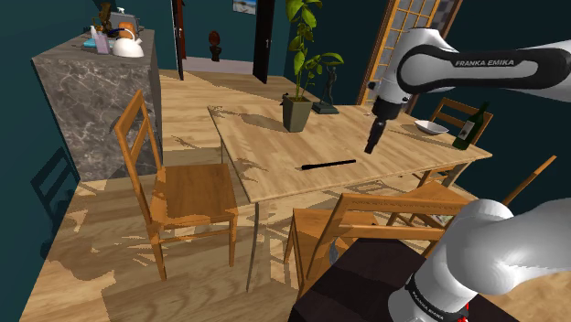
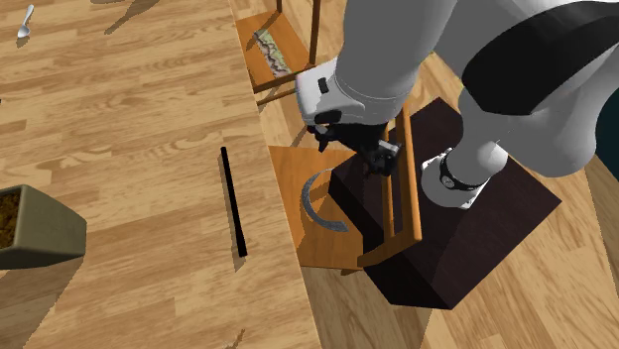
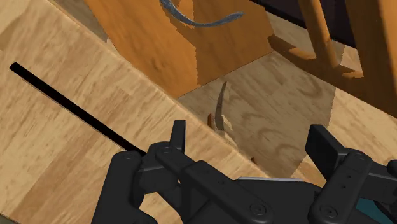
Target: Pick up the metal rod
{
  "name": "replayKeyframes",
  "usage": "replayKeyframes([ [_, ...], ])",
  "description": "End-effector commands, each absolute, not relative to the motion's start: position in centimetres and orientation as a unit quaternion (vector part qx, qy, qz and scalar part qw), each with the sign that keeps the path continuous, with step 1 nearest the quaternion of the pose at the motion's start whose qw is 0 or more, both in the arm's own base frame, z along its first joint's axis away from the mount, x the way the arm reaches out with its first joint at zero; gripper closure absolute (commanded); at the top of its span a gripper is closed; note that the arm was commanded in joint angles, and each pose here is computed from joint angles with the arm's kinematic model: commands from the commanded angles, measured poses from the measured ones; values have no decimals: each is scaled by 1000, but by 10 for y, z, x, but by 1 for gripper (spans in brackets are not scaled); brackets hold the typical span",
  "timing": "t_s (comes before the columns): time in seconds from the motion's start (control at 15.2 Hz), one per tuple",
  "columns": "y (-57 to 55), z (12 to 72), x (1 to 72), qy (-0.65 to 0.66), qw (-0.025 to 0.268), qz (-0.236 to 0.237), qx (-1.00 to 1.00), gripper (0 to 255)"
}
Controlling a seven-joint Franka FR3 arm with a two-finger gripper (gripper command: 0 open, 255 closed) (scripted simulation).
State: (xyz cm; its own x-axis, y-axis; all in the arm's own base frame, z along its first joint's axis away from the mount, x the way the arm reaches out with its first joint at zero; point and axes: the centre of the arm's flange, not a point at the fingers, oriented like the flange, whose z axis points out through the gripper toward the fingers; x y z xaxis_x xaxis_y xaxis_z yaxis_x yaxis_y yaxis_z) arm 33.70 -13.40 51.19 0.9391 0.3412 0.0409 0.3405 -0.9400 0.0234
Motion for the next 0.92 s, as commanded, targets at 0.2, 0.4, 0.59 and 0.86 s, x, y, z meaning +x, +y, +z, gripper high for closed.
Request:
replayKeyframes([
  [0.2,-179,471,368,259,7,18,966,0],
  [0.4,-204,448,389,307,5,15,951,0],
  [0.59,-227,425,413,355,4,13,935,0],
  [0.86,-255,394,447,417,2,9,909,0],
])
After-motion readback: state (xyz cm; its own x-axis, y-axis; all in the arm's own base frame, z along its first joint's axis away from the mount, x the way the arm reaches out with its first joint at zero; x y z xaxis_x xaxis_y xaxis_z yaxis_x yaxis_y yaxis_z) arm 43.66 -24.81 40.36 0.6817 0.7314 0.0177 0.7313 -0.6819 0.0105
